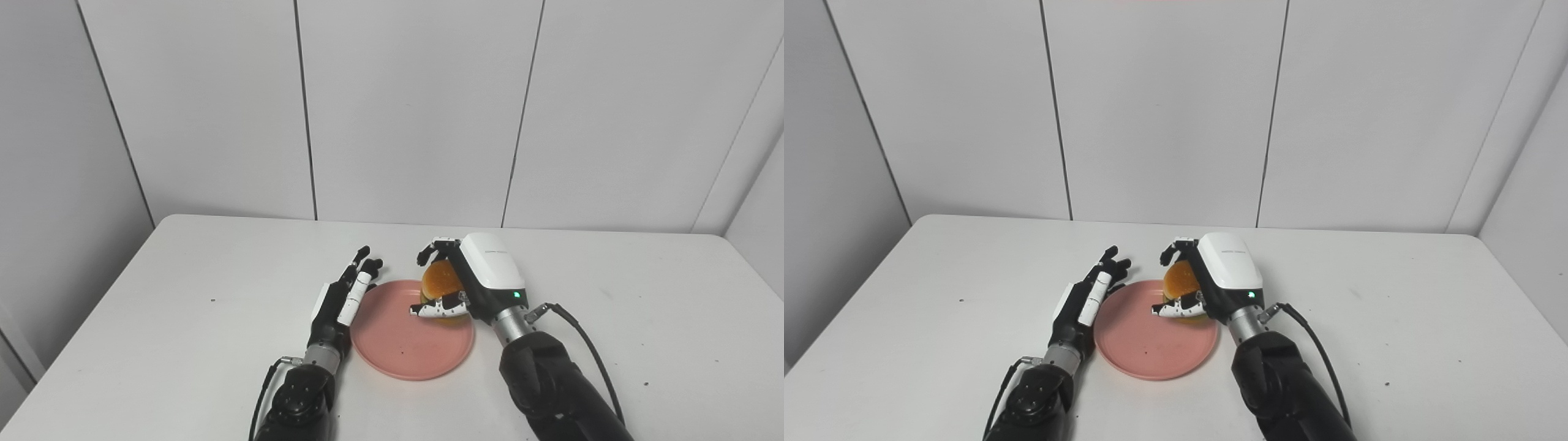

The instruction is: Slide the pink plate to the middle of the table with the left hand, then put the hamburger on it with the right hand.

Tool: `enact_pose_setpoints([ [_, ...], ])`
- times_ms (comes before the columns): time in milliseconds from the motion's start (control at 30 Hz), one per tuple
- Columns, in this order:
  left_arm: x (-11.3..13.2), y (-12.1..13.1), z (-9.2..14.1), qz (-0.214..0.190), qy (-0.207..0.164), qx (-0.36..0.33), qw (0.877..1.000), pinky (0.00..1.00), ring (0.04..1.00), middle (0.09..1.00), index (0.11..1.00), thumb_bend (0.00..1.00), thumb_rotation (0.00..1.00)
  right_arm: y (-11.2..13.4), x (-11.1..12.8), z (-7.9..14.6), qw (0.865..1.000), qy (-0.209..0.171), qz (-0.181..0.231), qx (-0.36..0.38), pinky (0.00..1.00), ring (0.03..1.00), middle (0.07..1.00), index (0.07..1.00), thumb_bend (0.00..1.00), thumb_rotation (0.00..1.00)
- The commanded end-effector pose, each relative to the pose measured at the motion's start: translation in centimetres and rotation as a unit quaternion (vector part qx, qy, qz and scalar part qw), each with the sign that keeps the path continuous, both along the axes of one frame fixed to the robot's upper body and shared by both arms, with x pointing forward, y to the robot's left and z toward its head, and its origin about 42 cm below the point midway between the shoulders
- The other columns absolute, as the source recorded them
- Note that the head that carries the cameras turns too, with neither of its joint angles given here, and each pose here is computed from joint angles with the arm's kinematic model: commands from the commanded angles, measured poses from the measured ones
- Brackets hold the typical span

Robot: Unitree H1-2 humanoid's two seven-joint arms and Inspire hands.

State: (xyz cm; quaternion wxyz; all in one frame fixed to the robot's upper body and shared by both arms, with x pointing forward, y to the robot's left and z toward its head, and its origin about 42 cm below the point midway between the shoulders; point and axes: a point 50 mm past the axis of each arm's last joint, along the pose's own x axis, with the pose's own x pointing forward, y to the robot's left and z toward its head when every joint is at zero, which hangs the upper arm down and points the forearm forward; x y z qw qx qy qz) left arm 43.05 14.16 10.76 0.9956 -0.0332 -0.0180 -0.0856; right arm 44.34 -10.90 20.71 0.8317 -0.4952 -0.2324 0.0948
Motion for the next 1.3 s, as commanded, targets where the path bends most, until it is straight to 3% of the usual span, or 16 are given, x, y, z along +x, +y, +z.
enact_pose_setpoints([
  [0, -0.2, -0.8, -0.6, -0.015, 0.004, -0.003, 1.0, 0.87, 0.902, 0.867, 0.913, 0.88, 0.87, 1.9, 0.7, 3.7, 0.998, -0.057, 0.033, 0.024, 0.24, 0.298, 0.403, 0.515, 0.51, 0.01],
  [433, -0.1, -1.0, -0.5, -0.024, -0.002, -0.018, 1.0, 0.85, 0.909, 0.894, 0.897, 0.84, 0.88, 4.5, 0.5, 3.0, 0.998, -0.029, 0.045, 0.035, 0.25, 0.314, 0.409, 0.515, 0.51, 0.01],
  [533, -0.1, -1.0, -0.6, -0.024, -0.002, -0.018, 1.0, 0.86, 0.931, 0.912, 0.918, 0.85, 0.87, 4.7, 0.6, 2.5, 0.998, -0.025, 0.044, 0.032, 0.25, 0.311, 0.407, 0.515, 0.51, 0.01],
  [867, -0.1, -0.6, -0.5, -0.021, -0.012, -0.007, 1.0, 0.81, 0.864, 0.867, 0.896, 0.82, 0.91, 4.7, 1.5, 0.0, 0.999, -0.002, 0.032, 0.01, 0.25, 0.318, 0.407, 0.52, 0.51, 0.01],
  [1000, -0.2, -0.2, -0.5, -0.021, -0.012, -0.005, 1.0, 0.81, 0.869, 0.875, 0.9, 0.9, 0.92, 4.8, 1.6, -0.8, 0.999, 0.001, 0.031, -0.008, 0.24, 0.311, 0.41, 0.521, 0.51, 0.01],
  [1133, -0.2, 0.0, -0.6, -0.02, -0.01, -0.006, 1.0, 0.84, 0.885, 0.889, 0.9, 0.9, 0.92, 4.8, 1.6, -1.6, 0.999, 0.003, 0.031, -0.023, 0.25, 0.321, 0.413, 0.52, 0.51, 0.0],
  [1267, -0.3, 0.2, -0.5, -0.02, -0.014, -0.002, 1.0, 0.79, 0.878, 0.891, 0.907, 0.85, 0.93, 4.8, 1.8, -2.1, 0.999, 0.013, 0.027, -0.036, 0.26, 0.338, 0.426, 0.519, 0.52, 0.01],
])
